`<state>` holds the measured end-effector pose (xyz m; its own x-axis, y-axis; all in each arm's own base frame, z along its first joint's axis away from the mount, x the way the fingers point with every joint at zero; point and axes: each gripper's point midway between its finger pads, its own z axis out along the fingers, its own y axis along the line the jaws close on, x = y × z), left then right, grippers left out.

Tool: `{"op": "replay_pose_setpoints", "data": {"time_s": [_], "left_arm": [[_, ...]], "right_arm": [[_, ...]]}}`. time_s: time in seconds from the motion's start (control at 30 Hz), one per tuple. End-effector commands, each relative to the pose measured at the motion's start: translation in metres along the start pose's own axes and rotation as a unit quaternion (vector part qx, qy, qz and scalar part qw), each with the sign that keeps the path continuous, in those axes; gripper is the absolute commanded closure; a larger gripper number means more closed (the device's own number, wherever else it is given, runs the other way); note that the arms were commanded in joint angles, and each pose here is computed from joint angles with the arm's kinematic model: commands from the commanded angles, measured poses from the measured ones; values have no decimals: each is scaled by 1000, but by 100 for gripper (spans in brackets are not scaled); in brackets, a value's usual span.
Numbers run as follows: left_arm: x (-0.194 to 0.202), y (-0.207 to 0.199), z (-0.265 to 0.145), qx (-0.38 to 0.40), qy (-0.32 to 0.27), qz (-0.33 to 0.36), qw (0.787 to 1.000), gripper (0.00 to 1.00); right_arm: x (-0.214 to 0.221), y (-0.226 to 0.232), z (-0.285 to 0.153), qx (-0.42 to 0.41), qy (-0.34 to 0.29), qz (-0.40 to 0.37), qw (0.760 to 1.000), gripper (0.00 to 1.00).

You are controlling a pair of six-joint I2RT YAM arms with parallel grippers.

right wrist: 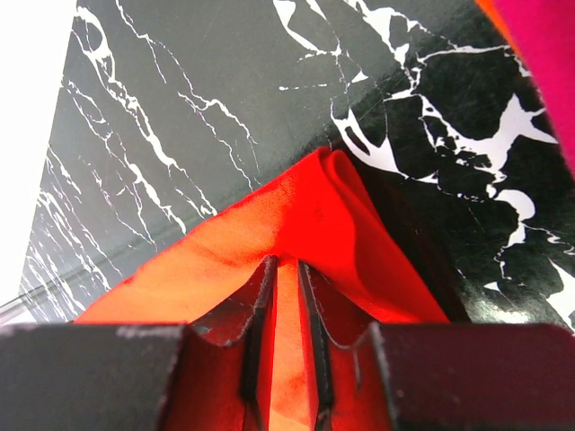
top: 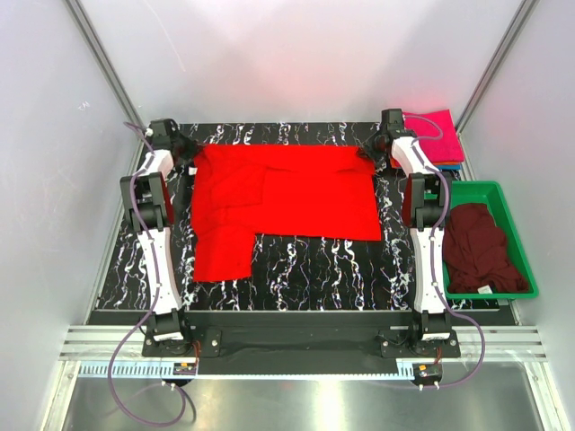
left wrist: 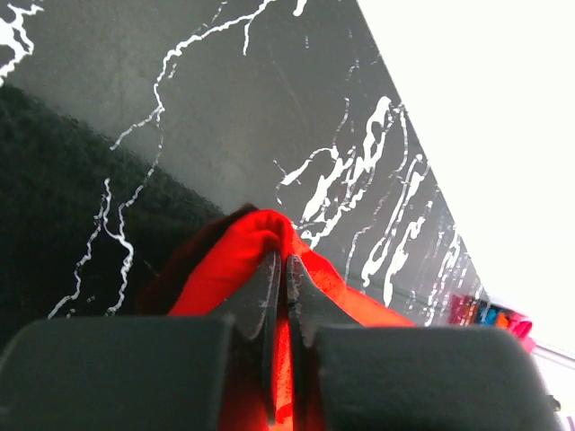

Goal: Fold and stack the t-shirts
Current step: Fold the tshirt

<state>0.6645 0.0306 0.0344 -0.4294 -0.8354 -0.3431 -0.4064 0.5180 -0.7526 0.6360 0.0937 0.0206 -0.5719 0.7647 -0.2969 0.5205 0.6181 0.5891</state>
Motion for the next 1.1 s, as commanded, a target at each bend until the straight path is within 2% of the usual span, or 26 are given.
{"op": "replay_pose_setpoints", "data": {"time_s": [0.0, 0.03, 0.17, 0.23, 0.3, 0.37, 0.43, 0.47, 0.5, 0.53, 0.57, 0.6, 0.63, 0.7, 0.73, 0.8, 0.83, 0.87, 0.9, 0.93, 1.0, 1.03, 1.07], "left_arm": [[-42, -53, -28, 65, -61, 8, 996, 90], [-42, -62, -29, 78, -57, 11, 995, 84], [-43, -76, -32, 93, -45, 23, 994, 71], [-45, -80, -42, 87, -43, 38, 995, 68], [-42, -81, -54, 67, -34, 55, 996, 57], [-38, -68, -63, 30, -25, 73, 997, 40], [-38, -69, -75, 13, -23, 85, 996, 41], [-31, -59, -79, -10, -10, 97, 995, 41], [-30, -54, -85, -27, -8, 102, 994, 41], [-36, -54, -97, -44, -21, 107, 993, 41], [-25, -39, -103, -72, -6, 109, 991, 41], [-24, -34, -110, -85, -7, 112, 990, 40], [-25, -28, -115, -106, -15, 118, 987, 39], [-16, -18, -135, -142, -6, 135, 981, 37], [-13, -12, -141, -158, -7, 141, 977, 38], [-4, -3, -161, -188, 9, 146, 971, 38], [11, 13, -166, -207, 31, 142, 968, 38], [22, 19, -173, -214, 46, 139, 966, 38], [25, 13, -190, -213, 41, 139, 966, 38], [48, 34, -197, -236, 64, 133, 961, 38], [63, 38, -216, -237, 69, 123, 961, 38], [65, 27, -235, -229, 55, 123, 964, 38], [86, 45, -243, -243, 77, 112, 960, 37]], "right_arm": [[-4, -36, 2, 65, -16, 10, 998, 77], [-1, -36, 3, 60, -9, 11, 998, 76], [-1, -1, -2, -19, -3, -15, 1000, 70], [-2, 15, -12, -46, -1, -41, 998, 67], [-5, 25, -22, -57, -7, -57, 997, 65], [-11, 35, -38, -63, -14, -65, 996, 58], [-17, 43, -57, -61, -23, -73, 995, 51], [-19, 43, -64, -57, -28, -74, 995, 49], [-19, 39, -69, -46, -30, -74, 996, 40], [-18, 36, -76, -36, -30, -72, 996, 36], [-23, 45, -96, -40, -42, -74, 996, 34], [-25, 42, -105, -28, -51, -70, 996, 28], [-16, 26, -108, -3, -38, -63, 997, 26], [-17, 22, -136, 18, -51, -61, 997, 21], [-6, 2, -140, 49, -36, -57, 997, 20], [-2, -3, -167, 60, -43, -56, 996, 19], [14, -24, -170, 86, -22, -52, 995, 19], [12, -25, -189, 91, -35, -49, 994, 19], [20, -31, -196, 95, -29, -46, 994, 19], [33, -44, -207, 104, -18, -42, 994, 20], [46, -58, -216, 115, -7, -24, 993, 21], [62, -77, -216, 136, 11, -16, 990, 21], [66, -81, -224, 137, 10, -7, 990, 21]]}}
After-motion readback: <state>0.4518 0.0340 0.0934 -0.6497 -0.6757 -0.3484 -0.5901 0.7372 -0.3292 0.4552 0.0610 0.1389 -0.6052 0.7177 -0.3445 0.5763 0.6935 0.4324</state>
